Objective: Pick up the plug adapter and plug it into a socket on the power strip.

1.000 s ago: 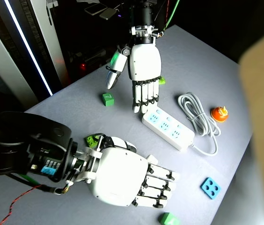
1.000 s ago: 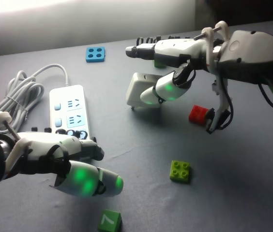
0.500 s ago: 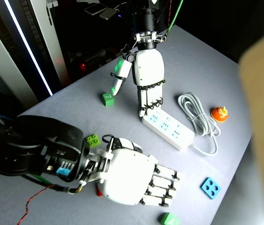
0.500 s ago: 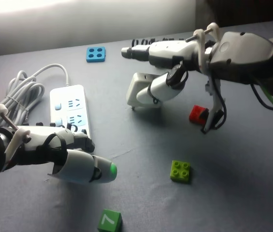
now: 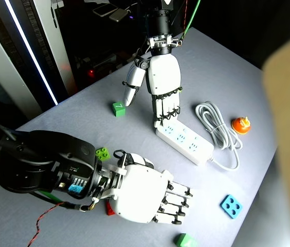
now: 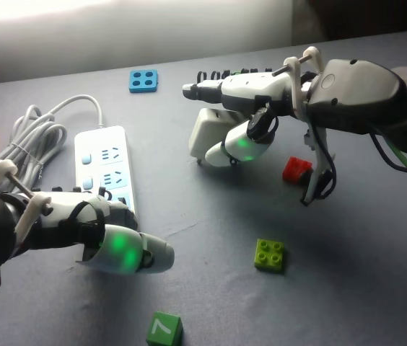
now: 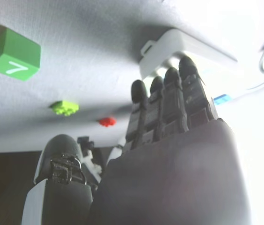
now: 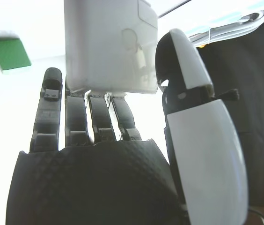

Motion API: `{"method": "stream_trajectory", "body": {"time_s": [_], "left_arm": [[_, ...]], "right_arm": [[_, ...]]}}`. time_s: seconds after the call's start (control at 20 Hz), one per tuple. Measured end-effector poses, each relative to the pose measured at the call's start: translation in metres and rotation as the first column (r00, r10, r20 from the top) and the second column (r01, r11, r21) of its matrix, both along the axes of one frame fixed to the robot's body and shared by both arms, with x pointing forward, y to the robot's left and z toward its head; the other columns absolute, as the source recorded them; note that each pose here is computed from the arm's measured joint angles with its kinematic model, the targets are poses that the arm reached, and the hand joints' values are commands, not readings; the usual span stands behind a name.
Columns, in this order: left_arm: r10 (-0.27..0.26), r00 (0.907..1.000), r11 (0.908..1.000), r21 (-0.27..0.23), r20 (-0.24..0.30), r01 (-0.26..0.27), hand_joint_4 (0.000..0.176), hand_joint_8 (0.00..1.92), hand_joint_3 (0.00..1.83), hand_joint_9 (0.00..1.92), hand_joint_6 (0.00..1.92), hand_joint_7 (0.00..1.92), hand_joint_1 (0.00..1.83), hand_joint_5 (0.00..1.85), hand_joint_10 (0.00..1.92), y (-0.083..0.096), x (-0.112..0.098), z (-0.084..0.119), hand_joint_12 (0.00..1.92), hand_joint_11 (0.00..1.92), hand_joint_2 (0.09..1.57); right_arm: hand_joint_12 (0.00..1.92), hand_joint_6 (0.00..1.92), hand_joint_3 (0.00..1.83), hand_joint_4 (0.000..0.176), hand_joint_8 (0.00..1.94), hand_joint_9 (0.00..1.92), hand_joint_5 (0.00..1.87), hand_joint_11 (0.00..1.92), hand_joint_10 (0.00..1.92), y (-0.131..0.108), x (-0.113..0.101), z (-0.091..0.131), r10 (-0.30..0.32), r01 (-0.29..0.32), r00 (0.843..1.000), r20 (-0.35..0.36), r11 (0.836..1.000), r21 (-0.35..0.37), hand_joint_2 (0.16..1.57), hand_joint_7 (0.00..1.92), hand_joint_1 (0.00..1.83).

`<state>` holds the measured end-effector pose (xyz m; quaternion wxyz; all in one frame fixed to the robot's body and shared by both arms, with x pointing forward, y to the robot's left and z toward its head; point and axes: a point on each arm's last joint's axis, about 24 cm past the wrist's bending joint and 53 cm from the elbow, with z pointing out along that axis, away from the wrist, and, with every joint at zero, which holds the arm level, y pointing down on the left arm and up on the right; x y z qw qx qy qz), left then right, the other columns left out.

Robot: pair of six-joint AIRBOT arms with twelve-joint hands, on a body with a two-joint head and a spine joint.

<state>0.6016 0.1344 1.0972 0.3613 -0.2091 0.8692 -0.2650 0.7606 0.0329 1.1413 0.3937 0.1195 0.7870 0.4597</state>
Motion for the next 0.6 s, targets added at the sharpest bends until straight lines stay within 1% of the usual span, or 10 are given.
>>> {"method": "stream_trajectory", "body": {"time_s": [0.1,0.15,0.25,0.35,0.4,0.45,0.5,0.6], "left_arm": [[0.000,1.0000,1.0000,0.003,0.004,0.000,0.000,0.00,0.00,0.03,0.00,0.03,0.00,0.05,0.00,0.0004,0.0025,0.0000,0.20,0.00,1.24],[-0.001,1.0000,1.0000,0.004,0.004,0.001,0.000,0.00,0.00,0.04,0.00,0.04,0.00,0.07,0.00,-0.0005,0.0026,-0.0005,0.22,0.00,1.24],[-0.002,1.0000,1.0000,0.007,0.006,0.002,0.000,0.00,0.00,0.05,0.00,0.05,0.02,0.08,0.00,-0.0007,0.0028,-0.0004,0.23,0.00,1.24],[-0.002,1.0000,1.0000,0.007,0.006,0.002,0.000,0.00,0.00,0.02,0.00,0.03,0.01,0.06,0.00,-0.0010,0.0027,-0.0005,0.14,0.00,1.25],[-0.002,1.0000,1.0000,0.007,0.005,0.002,0.000,0.00,0.00,0.04,0.00,0.04,0.00,0.07,0.00,-0.0008,0.0028,-0.0006,0.19,0.00,1.25],[-0.002,1.0000,1.0000,0.008,0.005,0.002,0.000,0.00,0.00,0.03,0.00,0.03,0.00,0.06,0.00,-0.0014,0.0029,-0.0009,0.17,0.00,1.25],[-0.004,1.0000,0.9999,0.012,0.006,0.004,0.000,0.00,0.00,0.03,0.00,0.03,0.00,0.05,0.00,-0.0020,0.0030,-0.0012,0.16,0.00,1.24],[-0.003,1.0000,0.9999,0.011,0.007,0.003,0.000,0.00,0.00,0.03,0.00,0.02,0.00,0.04,0.00,-0.0018,0.0035,-0.0012,0.16,0.00,1.24]], "right_arm": [[0.11,0.00,0.00,0.000,0.00,0.04,0.01,0.00,0.00,0.0016,-0.0007,-0.0005,0.005,-0.005,1.000,0.004,1.000,-0.006,1.18,0.02,0.92],[0.12,0.00,0.00,0.000,0.00,0.03,0.01,0.00,0.00,0.0018,-0.0001,-0.0006,0.004,-0.004,1.000,0.005,1.000,-0.007,1.18,0.02,0.91],[0.17,0.01,0.00,0.000,0.01,0.05,0.04,0.00,0.01,0.0016,0.0001,-0.0007,0.004,-0.004,1.000,0.006,1.000,-0.008,1.15,0.05,0.96],[0.19,0.00,0.00,0.000,0.00,0.05,0.03,0.00,0.00,0.0016,0.0002,-0.0007,0.004,-0.004,1.000,0.006,1.000,-0.008,1.15,0.05,0.93],[0.23,0.00,0.00,0.000,0.00,0.07,0.04,0.00,0.01,0.0016,0.0002,-0.0007,0.004,-0.004,1.000,0.006,1.000,-0.008,1.14,0.06,0.95],[0.21,0.00,0.00,0.000,0.00,0.06,0.03,0.00,0.00,0.0016,0.0002,-0.0007,0.004,-0.004,1.000,0.006,1.000,-0.008,1.14,0.05,0.93],[0.27,0.01,0.00,0.000,0.01,0.08,0.07,0.00,0.01,0.0015,0.0003,-0.0006,0.004,-0.003,1.000,0.007,1.000,-0.008,1.13,0.08,0.94],[0.26,0.01,0.00,0.000,0.00,0.08,0.08,0.00,0.00,0.0024,0.0000,-0.0006,0.005,-0.005,1.000,0.007,1.000,-0.008,1.14,0.08,0.94]]}}
